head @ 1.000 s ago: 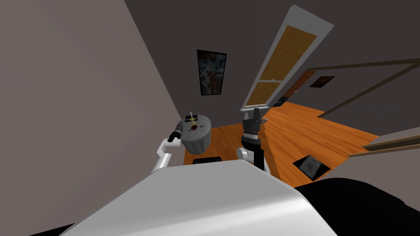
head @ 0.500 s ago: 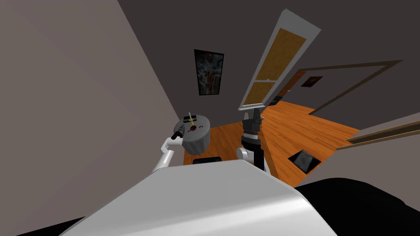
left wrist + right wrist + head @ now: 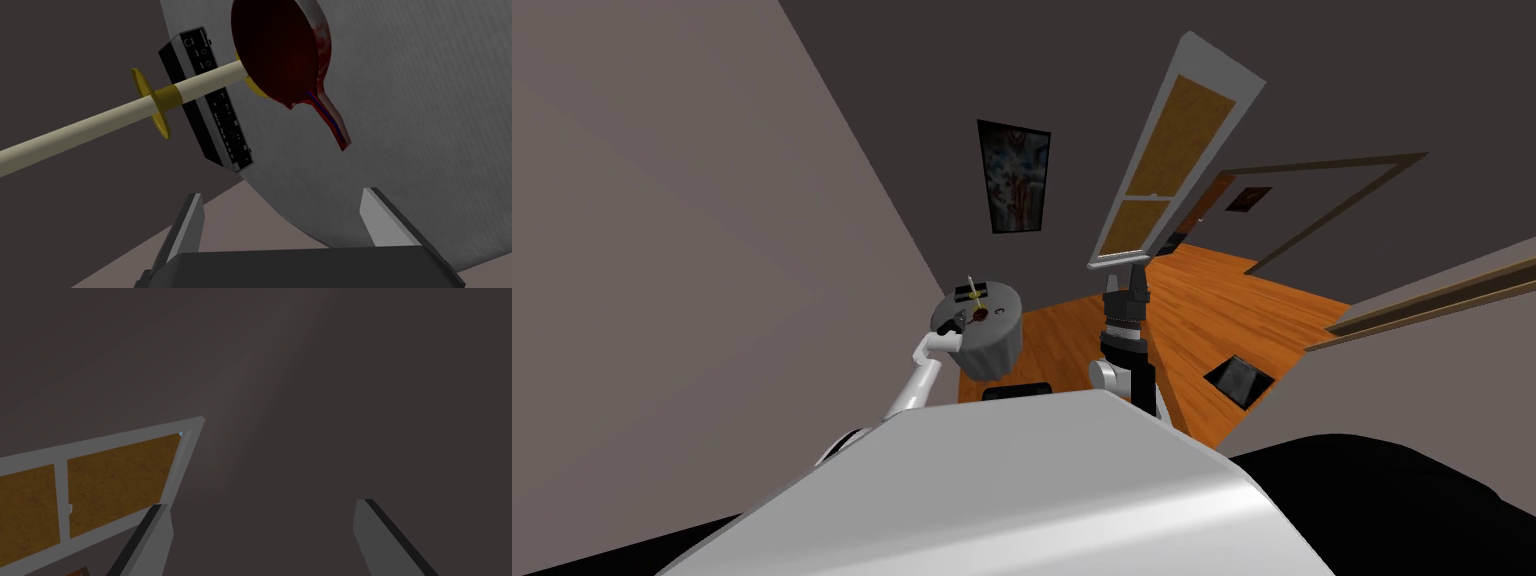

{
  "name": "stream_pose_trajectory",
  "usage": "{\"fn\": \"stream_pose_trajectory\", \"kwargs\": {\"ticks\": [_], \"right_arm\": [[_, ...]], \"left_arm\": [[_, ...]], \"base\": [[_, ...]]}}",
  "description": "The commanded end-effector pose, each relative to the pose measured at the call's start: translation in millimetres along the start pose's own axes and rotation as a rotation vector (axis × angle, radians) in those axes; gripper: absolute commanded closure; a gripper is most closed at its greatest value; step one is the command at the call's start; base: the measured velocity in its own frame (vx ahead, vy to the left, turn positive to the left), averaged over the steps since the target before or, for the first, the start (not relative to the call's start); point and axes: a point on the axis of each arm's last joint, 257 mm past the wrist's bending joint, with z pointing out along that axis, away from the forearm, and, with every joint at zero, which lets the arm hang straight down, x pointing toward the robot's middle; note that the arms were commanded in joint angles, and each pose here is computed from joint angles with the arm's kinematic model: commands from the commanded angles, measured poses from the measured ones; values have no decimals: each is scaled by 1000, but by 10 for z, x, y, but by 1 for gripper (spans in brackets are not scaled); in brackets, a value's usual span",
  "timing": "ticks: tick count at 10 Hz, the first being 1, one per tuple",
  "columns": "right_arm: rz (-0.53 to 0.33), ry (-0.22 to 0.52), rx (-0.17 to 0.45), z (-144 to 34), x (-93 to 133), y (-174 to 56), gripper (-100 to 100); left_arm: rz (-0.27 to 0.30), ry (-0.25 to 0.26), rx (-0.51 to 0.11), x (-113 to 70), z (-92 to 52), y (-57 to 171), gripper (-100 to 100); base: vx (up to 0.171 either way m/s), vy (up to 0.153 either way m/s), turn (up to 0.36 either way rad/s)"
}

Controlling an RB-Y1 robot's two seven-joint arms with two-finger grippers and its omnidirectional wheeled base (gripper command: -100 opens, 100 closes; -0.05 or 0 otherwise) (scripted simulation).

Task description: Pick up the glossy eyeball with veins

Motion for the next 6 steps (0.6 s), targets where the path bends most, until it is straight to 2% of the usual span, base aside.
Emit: {"fn": "stream_pose_trajectory", "kwargs": {"ticks": [1, 3, 4, 6], "right_arm": [[0, 0, 0, 0, 0, 0, 0], [0, 0, 0, 0, 0, 0, 0], [0, 0, 0, 0, 0, 0, 0], [0, 0, 0, 0, 0, 0, 0]], "left_arm": [[5, 10, -63, 82, 51, 158, -100], [10, 21, -126, 145, 108, 324, -100], [10, 21, -126, 145, 108, 324, -100], [14, 30, -179, 198, 143, 466, -100]], "base": [[36, 24, -96], [50, 18, -98], [32, 7, -31], [32, 3, -67]]}}
